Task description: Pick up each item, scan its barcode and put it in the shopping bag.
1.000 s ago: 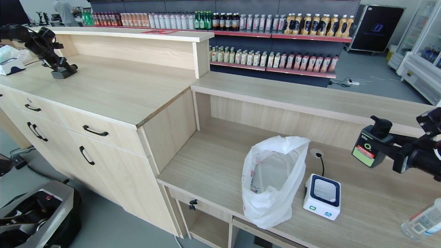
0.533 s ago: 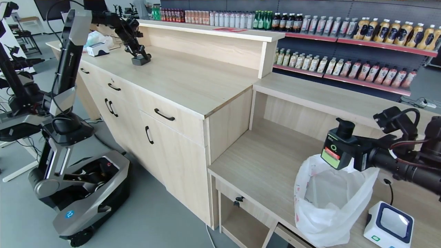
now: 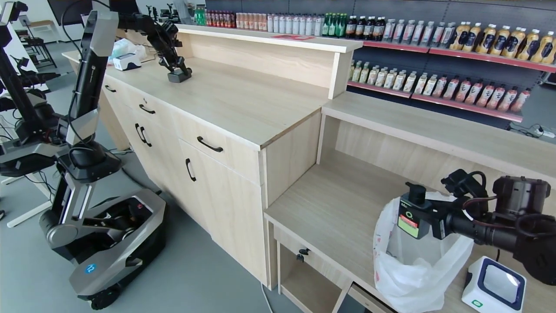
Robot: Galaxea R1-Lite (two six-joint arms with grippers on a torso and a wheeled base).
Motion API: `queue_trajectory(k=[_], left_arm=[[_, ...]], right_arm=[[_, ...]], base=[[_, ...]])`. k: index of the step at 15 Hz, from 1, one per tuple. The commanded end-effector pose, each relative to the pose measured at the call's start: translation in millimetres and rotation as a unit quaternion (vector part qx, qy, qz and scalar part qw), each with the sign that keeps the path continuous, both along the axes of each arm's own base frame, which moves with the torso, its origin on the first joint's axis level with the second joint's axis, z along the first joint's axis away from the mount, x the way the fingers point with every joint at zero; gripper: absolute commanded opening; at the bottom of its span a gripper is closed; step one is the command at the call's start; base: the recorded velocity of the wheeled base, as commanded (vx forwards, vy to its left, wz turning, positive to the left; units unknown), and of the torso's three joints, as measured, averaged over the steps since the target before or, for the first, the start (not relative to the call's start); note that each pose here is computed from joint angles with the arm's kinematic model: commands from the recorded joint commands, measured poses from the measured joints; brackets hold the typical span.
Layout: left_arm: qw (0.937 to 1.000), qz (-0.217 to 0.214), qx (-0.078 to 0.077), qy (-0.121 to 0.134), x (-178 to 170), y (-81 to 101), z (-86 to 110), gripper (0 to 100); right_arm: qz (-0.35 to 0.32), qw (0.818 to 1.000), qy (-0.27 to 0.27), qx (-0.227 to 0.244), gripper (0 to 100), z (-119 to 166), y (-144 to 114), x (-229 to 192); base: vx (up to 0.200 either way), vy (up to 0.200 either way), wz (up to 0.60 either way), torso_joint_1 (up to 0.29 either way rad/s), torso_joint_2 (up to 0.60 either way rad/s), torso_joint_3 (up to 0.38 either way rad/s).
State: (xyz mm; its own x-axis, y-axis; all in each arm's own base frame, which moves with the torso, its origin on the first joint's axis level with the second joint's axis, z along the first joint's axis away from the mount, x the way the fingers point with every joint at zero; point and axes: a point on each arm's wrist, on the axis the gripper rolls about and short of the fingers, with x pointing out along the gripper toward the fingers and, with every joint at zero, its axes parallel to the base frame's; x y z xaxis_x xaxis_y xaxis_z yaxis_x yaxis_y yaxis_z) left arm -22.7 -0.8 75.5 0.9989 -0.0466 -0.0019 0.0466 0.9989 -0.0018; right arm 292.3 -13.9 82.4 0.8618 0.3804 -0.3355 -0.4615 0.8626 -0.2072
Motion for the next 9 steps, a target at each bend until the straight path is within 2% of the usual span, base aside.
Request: queue_trajectory(k=[1, 4, 9], left_arm=[[1.0, 0.0, -0.001, 0.0, 0.0, 0.0, 0.0, 100], [1.0, 0.0, 0.0, 0.0, 0.0, 0.0, 0.0, 100], [1.0, 0.0, 0.0, 0.0, 0.0, 0.0, 0.0, 100]], right_arm=[[0.008, 0.999, 0.032, -0.01, 0, -21.2, -11.1, 0.0], [0.05, 0.998, 0.031, -0.035, 0, -27.1, -18.8, -7.5], [0.107, 0.993, 0.045, 0.003, 0, -42.1, -17.1, -3.2]], base=[[0.0, 0.0, 0.0, 0.0, 0.0, 0.0], [0.0, 0.0, 0.0, 0.0, 0.0, 0.0], [0.0, 0.0, 0.0, 0.0, 0.0, 0.0]])
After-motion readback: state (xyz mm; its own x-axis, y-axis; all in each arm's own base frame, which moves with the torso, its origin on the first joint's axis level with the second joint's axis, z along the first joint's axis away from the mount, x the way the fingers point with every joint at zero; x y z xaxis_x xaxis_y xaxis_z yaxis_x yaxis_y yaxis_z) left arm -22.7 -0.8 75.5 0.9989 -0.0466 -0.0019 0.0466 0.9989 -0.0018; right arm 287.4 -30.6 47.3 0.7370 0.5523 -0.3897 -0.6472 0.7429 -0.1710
